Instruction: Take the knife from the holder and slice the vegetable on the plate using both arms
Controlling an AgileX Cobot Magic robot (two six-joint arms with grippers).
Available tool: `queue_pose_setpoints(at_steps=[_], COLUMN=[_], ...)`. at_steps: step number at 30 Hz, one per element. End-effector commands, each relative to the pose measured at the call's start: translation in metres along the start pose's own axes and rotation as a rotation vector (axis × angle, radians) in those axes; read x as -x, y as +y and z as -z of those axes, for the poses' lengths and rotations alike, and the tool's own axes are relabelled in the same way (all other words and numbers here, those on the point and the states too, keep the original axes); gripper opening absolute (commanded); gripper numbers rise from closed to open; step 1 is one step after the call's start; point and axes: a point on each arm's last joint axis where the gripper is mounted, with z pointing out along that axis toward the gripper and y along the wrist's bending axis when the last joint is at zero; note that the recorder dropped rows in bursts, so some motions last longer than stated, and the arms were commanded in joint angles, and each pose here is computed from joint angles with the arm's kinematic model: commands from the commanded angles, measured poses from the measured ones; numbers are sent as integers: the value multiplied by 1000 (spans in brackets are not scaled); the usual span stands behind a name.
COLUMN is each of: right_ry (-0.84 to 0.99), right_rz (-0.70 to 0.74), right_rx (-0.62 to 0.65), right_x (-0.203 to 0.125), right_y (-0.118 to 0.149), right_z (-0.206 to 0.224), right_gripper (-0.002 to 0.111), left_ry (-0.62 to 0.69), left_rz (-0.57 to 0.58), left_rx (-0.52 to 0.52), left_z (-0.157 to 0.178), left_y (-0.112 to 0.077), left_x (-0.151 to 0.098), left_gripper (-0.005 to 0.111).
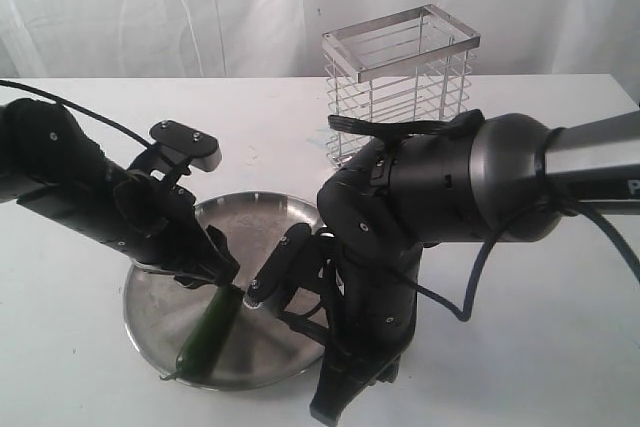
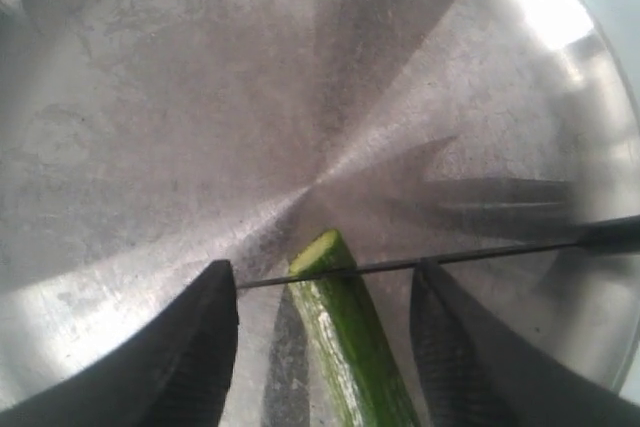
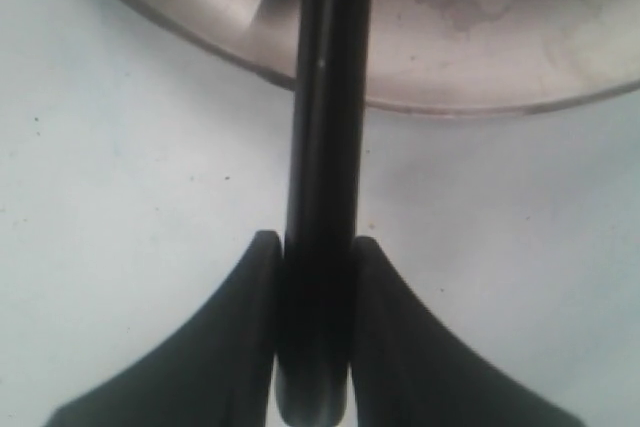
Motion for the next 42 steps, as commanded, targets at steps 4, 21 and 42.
queue_pose_setpoints(at_steps=[4,21,42], right_ry=[1,-27,200], right_rz=[13,15,64], right_rx=[-1,-6,-40], right_x=[1,3,-17], right_y=[0,0,-4], right_z=[2,2,4], right_gripper=[0,0,0], left_ry=[58,33,110], left_rz=[2,43,60], left_rx=[2,13,37], left_z=[-18,-17,-52], left_y=[6,7,17], left_x=[-7,-1,-15], left_gripper=[32,30,30])
